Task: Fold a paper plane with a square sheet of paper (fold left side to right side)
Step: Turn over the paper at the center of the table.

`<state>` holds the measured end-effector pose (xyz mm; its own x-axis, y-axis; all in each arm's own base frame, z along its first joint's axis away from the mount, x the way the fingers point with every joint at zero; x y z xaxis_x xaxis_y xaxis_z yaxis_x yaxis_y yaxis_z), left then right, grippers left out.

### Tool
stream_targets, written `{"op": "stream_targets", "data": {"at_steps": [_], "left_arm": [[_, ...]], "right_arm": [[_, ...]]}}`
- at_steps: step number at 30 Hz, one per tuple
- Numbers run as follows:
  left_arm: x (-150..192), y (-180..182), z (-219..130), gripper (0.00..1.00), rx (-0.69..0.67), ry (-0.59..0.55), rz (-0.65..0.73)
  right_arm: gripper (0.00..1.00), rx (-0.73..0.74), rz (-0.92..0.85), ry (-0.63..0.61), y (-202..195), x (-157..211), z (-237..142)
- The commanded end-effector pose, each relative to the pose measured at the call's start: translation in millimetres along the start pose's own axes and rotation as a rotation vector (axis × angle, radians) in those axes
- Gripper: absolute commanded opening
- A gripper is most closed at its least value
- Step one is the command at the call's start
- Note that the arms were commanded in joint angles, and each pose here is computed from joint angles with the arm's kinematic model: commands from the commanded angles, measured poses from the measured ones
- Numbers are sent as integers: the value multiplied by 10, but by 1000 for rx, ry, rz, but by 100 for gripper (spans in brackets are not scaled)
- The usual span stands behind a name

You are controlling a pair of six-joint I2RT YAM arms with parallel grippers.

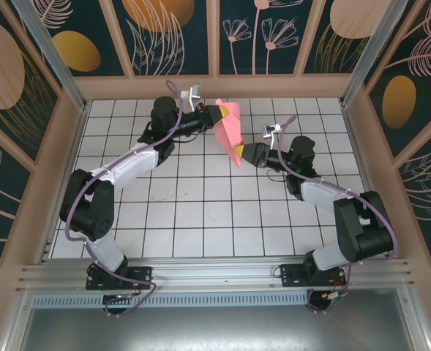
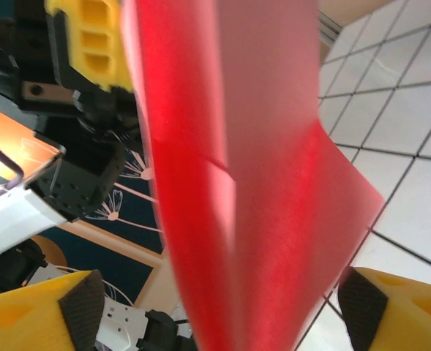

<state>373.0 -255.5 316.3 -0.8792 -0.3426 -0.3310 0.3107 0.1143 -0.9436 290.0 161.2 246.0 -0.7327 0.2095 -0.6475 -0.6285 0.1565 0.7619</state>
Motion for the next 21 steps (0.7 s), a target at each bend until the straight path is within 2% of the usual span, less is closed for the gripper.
{"op": "stream_targets", "data": {"at_steps": [1,8,13,17,21], "left_arm": [[42,-94,-18,1,59,20,10],[68,-31,-8,1,51,35,-3],[87,18,-8,4,45,40,-12],[93,45,-5,13,41,41,-12],[92,51,-19,28,-5,36,27]], "right_arm": [[79,-63,-84,-1,132,-147,57],[58,-37,-100,-14,118,-256,66],[38,-11,-107,-14,104,-265,66],[23,19,-109,-8,93,-267,61],[14,74,-122,6,98,-267,50]]}}
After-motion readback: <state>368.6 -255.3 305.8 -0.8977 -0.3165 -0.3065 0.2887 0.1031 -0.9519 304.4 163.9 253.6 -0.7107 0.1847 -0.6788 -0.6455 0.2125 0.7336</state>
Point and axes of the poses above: each hand's point on the last joint's axis, 136 mm out from that joint toward the fingers, its own z axis out along the fingers, its own y axis along the line the jaws close on, x = y × z, the point moved 9 cm from there along -z, back along the fingers, and after that the axes turned 6 degrees about -z, right-handed, at the moved point
